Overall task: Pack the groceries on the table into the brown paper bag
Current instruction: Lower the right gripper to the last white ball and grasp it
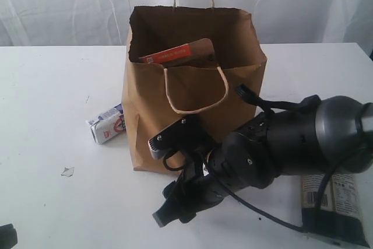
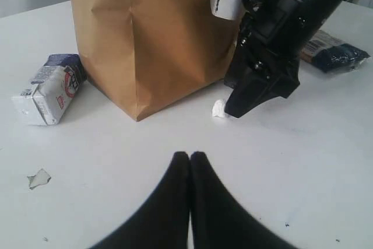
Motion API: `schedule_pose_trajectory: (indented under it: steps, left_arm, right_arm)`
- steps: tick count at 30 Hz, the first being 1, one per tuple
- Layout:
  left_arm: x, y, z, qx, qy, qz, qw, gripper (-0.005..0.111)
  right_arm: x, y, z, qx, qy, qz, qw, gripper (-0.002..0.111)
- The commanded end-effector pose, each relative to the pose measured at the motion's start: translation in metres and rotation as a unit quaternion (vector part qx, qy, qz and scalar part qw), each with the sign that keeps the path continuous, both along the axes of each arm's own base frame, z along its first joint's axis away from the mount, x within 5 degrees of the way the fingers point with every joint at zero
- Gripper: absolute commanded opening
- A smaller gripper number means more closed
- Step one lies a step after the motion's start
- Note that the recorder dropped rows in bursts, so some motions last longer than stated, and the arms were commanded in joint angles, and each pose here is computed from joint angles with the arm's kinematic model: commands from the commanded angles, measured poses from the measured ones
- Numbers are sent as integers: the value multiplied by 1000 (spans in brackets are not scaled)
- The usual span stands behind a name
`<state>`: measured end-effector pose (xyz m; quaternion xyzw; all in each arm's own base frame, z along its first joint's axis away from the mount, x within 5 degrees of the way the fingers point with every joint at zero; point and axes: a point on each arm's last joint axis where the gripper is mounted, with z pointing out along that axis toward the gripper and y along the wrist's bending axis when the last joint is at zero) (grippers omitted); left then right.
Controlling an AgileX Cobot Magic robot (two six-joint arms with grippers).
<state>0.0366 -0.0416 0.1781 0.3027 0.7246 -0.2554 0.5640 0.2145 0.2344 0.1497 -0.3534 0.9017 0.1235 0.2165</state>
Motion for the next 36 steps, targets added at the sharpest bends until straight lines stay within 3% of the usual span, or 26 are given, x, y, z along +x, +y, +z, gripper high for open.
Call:
schedule_pose_trajectory:
  steps: [1, 12, 31, 36]
  left_arm:
    - [0, 0, 0, -3, 1, -3, 1000, 0]
    - [0, 0, 0, -3, 1, -3, 1000, 0]
    - [0, 0, 0, -3, 1, -3, 1000, 0]
    - [0, 0, 0, -3, 1, -3, 1000, 0]
  right_arm:
    - [6, 3, 6, 9, -13, 1, 1000, 60]
    - [7, 4, 6, 11, -10, -4, 1000, 60]
    - [8, 8, -21, -9, 21, -13, 1000, 60]
    - [7, 8, -21, -12, 22, -10, 1000, 37]
